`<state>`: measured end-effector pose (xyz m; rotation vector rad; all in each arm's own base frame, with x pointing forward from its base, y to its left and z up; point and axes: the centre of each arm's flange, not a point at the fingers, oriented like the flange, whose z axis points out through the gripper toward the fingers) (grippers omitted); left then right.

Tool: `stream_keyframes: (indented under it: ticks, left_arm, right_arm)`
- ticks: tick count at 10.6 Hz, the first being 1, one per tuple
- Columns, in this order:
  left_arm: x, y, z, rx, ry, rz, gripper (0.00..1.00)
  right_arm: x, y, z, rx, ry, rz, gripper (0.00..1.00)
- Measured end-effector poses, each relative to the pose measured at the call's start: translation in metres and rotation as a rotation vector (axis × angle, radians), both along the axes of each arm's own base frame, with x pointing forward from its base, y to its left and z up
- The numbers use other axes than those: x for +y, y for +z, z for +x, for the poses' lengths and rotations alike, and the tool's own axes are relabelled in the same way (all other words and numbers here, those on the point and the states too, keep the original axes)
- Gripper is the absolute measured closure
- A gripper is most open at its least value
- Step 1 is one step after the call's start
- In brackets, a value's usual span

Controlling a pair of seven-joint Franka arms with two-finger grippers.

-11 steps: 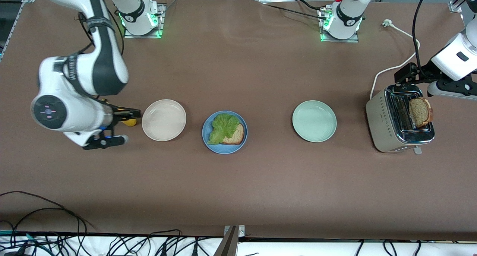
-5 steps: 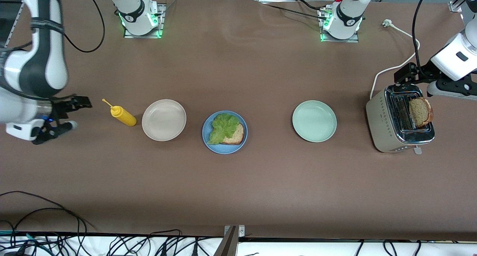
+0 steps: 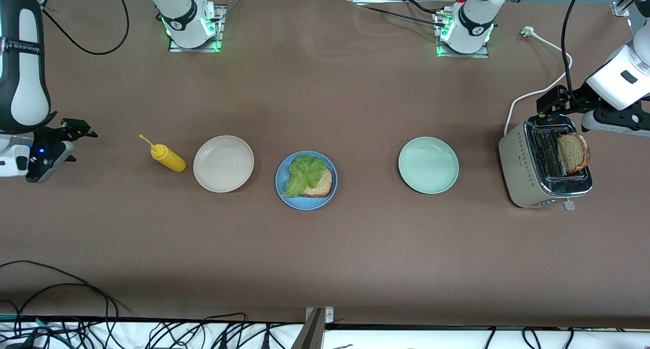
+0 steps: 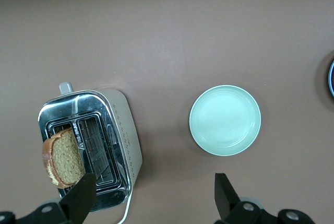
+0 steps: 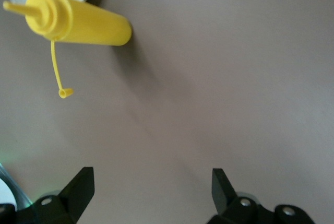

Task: Make sandwich in blue plate with both arms
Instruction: 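Grasp the yellow mustard bottle with the right gripper and lift it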

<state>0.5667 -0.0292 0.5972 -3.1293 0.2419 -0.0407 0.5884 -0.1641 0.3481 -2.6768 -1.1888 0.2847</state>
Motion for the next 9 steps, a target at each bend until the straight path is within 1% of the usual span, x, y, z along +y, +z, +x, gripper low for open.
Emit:
stream_keyframes:
  ticks: [2,4,7,9]
  left_arm:
    - [0.0,-0.001,0.0,0.001,-0.001,0.0,0.0]
    - [-0.001,-0.001,0.0,0.002,-0.002,0.0,0.0]
    - [-0.002,-0.001,0.0,0.003,-0.003,0.0,0.0]
    - [-0.003,-0.001,0.0,0.003,-0.005,0.0,0.0]
  right_arm:
    - [-0.008,-0.042,-0.002,-0.04,0.134,0.171,0.0]
    - [-0.01,-0.086,-0.003,-0.083,0.232,0.333,0.0]
    - [0.008,-0.131,-0.002,-0.158,0.33,0.52,0.0]
    - [0.028,-0.157,-0.001,-0.207,0.378,0.626,0.0]
